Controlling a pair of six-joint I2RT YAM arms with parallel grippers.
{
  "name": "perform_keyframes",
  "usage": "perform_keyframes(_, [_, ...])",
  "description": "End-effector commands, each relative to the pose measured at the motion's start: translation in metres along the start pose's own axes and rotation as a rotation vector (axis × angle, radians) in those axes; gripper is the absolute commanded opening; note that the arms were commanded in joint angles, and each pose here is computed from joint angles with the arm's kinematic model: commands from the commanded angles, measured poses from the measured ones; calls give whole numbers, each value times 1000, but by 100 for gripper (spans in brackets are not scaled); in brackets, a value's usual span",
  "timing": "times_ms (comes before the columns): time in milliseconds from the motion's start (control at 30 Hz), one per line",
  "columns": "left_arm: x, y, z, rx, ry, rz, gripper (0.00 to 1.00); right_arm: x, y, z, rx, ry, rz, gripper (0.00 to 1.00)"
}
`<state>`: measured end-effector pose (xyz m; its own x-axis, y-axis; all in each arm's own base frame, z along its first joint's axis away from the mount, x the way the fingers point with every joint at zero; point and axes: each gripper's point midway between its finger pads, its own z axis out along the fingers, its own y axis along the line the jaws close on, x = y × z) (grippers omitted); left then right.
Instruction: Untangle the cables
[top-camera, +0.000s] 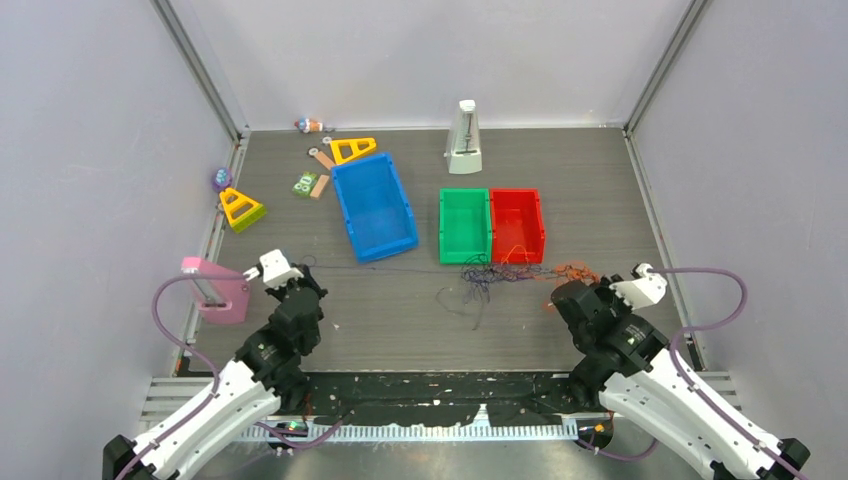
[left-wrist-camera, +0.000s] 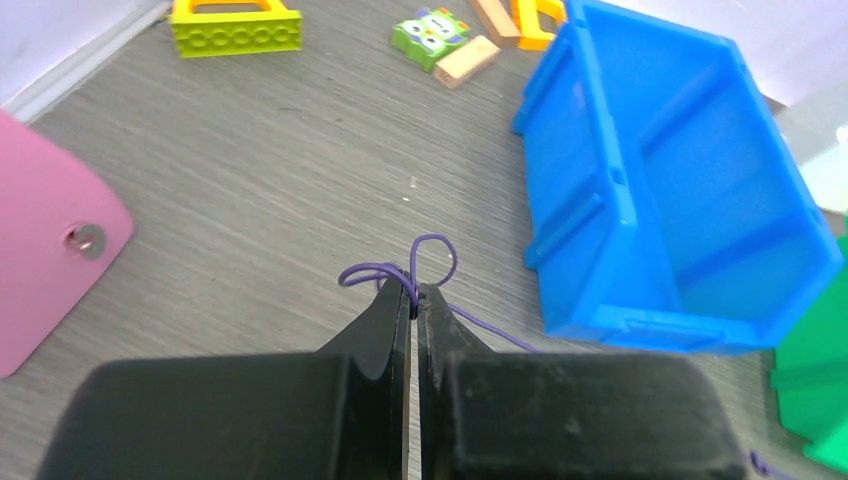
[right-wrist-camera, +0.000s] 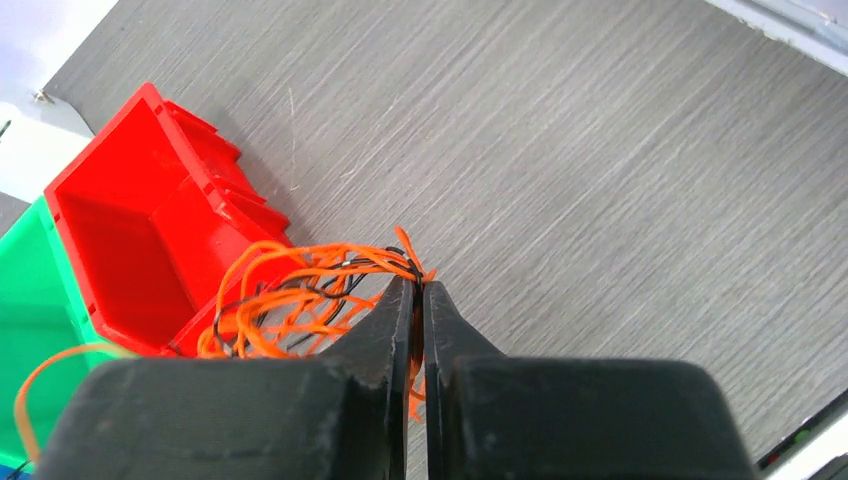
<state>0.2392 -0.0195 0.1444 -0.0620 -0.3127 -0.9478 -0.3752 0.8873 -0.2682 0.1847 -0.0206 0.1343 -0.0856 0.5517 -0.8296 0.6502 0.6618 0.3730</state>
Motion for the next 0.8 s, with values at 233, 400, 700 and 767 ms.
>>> perform_keyframes(233, [23, -157, -64, 976, 89, 254, 70, 45, 145, -76, -906, 245, -318, 8])
perform_keyframes(400, [45, -187, -87, 1162, 200, 301, 81, 50, 185, -120, -1191, 307, -345, 6])
perform_keyframes(700, [60, -209, -115, 1358, 288, 304, 89, 43, 225, -183, -1478, 465, -309, 52])
perform_keyframes(767, [62, -210, -114, 1351, 297, 309, 89, 54, 217, -151, -1295, 473, -358, 91])
